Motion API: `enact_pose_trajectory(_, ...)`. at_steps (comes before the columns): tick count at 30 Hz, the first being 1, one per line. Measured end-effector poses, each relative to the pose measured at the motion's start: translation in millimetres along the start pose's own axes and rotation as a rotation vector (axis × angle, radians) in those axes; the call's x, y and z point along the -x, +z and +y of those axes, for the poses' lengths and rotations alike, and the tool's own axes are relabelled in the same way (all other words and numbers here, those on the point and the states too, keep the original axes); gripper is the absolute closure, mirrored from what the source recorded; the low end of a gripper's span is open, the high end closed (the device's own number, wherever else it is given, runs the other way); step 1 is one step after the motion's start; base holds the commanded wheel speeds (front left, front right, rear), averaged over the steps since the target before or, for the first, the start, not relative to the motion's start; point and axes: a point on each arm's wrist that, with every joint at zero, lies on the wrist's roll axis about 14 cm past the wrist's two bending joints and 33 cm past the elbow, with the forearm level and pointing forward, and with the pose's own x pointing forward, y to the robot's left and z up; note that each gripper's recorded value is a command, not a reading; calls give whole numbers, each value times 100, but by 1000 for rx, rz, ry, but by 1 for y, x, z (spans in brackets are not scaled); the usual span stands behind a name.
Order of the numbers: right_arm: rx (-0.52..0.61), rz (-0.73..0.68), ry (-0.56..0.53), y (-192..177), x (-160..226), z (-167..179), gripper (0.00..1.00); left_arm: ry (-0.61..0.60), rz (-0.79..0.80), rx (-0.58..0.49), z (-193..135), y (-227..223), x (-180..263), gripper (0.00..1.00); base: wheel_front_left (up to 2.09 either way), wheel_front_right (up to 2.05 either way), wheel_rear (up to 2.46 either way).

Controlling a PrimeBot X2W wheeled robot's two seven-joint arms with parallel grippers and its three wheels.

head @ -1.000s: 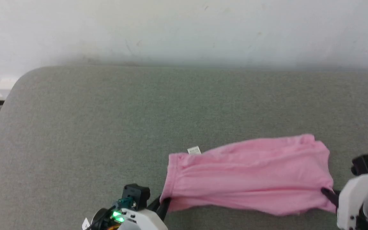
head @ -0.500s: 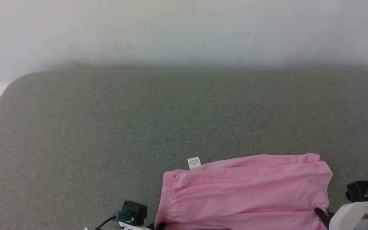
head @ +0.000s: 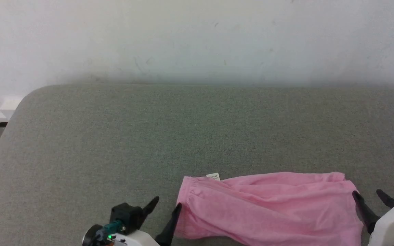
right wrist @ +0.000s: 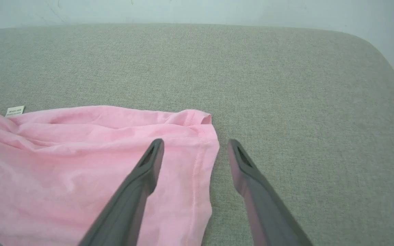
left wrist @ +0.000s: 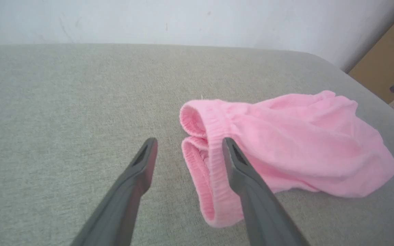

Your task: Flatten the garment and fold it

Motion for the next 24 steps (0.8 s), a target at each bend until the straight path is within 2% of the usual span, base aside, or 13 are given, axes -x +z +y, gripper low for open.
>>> enact_pose_trajectory(3,27,-61,-11,10,1,-2,0,38,-123,-17,10,26,5,0,0,0,0)
enact_pose_trajectory(6,62,-86,-21,10,0,-3,0,115,-310,-37,26,64,14,0,0,0,0)
enact_pose_trajectory(11,42,-37,-35,-12,-5,-3,0,241,-470,-163,49,102,28,0,0,0,0)
enact_pose_trajectory(14,26,2,-48,-25,-8,-6,0,287,-571,-286,50,131,37,0,0,0,0)
enact_pose_trajectory(18,2,66,-64,-42,-16,-8,0,334,-619,-372,50,143,42,0,0,0,0)
enact_pose_trajectory(24,-44,164,-45,-62,-33,-1,0,379,-587,-362,56,131,43,0,0,0,0)
